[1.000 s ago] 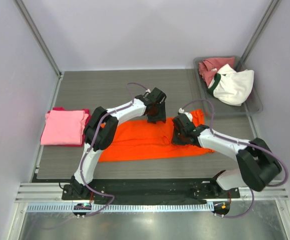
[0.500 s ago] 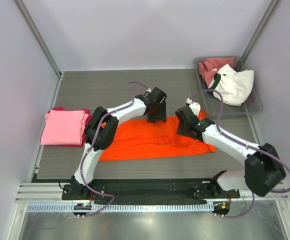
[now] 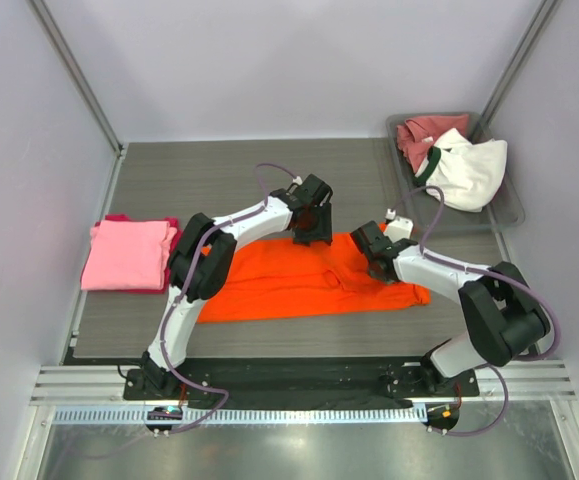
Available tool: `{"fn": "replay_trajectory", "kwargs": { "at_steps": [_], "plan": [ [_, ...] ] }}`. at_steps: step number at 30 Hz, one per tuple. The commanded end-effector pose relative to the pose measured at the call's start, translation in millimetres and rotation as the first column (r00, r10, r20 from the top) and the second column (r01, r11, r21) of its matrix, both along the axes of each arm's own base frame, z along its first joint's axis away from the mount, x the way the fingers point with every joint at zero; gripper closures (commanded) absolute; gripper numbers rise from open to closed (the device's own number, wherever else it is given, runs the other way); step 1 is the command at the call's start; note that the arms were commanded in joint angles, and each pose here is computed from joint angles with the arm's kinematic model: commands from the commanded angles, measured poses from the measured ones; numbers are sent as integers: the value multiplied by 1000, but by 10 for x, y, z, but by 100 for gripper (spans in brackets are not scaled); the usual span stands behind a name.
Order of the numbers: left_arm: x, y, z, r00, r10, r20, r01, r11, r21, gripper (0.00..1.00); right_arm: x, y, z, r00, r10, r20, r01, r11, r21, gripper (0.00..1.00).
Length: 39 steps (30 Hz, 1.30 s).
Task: Fold and stack the t-shirts
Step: Fold the tshirt
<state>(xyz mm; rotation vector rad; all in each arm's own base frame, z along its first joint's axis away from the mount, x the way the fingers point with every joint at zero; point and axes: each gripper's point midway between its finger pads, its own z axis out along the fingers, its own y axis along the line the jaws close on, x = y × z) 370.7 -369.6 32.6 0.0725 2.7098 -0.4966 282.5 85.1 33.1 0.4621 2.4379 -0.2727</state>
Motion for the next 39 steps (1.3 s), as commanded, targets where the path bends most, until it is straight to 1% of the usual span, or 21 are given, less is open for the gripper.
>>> {"fn": "replay_trajectory", "kwargs": {
  "at_steps": [1,4,8,11,14,15,17,18,19,23,25,26,27,29,30,32,33,34,36,37,39],
  "plan": [
    [-48,158,-300,999,3,-37,0,997,76,40,-77,-207,-29,993,-116,27,116,993,17,73],
    [-33,154,-344,999,7,-35,-5,997,73,40,-241,-338,-97,980,-195,24,194,980,43,76],
    [-28,151,-395,999,5,-40,-1,997,79,40,-428,-530,24,953,-293,81,289,956,56,77],
    [-15,163,-339,1000,2,-32,0,997,75,39,-391,-538,250,944,-294,151,281,954,101,76],
    [20,151,-105,1000,-10,27,9,999,45,35,-408,-516,429,954,-252,162,235,965,115,56],
    [25,180,-28,999,-6,47,4,999,46,30,-431,-511,451,954,-252,163,233,964,125,46],
    [57,187,251,995,-9,101,7,1000,23,24,-502,-500,494,949,-265,171,237,956,171,34],
    [64,205,326,993,-8,118,5,1000,22,20,-533,-439,477,953,-261,156,225,951,212,24],
    [60,252,373,991,-9,135,4,999,33,18,-554,-404,509,951,-261,163,217,944,249,22],
    [9,481,762,975,26,222,-36,998,45,12,-739,-341,418,946,-312,92,268,908,322,21],
    [-6,591,874,964,52,260,-63,997,36,6,-782,-345,384,941,-330,76,290,900,326,21],
    [-77,726,773,965,70,251,-88,994,60,4,-812,-361,330,940,-335,65,299,900,317,20],
    [-83,800,983,953,95,288,-106,994,24,3,-798,-361,313,936,-345,68,308,896,319,19],
    [-159,979,964,946,128,296,-139,990,18,2,-764,-306,270,937,-344,61,305,891,337,18],
    [-186,1054,1139,933,150,326,-154,988,-16,2,-763,-284,214,939,-342,42,310,891,333,18],
    [-197,1253,1221,917,200,345,-196,980,-45,2,-687,-191,163,943,-330,38,295,884,362,17],
    [-277,1382,1116,919,219,328,-220,975,-35,2,-677,-189,88,944,-329,23,301,889,345,16],
    [-278,1525,1296,897,262,357,-251,965,-80,2,-656,-192,57,941,-339,23,311,887,340,16],
    [-392,1740,1210,889,294,350,-285,955,-79,2,-551,-189,40,936,-349,46,315,890,330,15],
    [-403,1867,1346,866,331,375,-311,944,-113,2,-540,-198,-28,935,-353,31,328,894,306,15],
    [-474,2015,1355,855,356,377,-334,934,-126,2,-443,-161,-53,936,-352,33,326,897,299,15]
  ]
}}
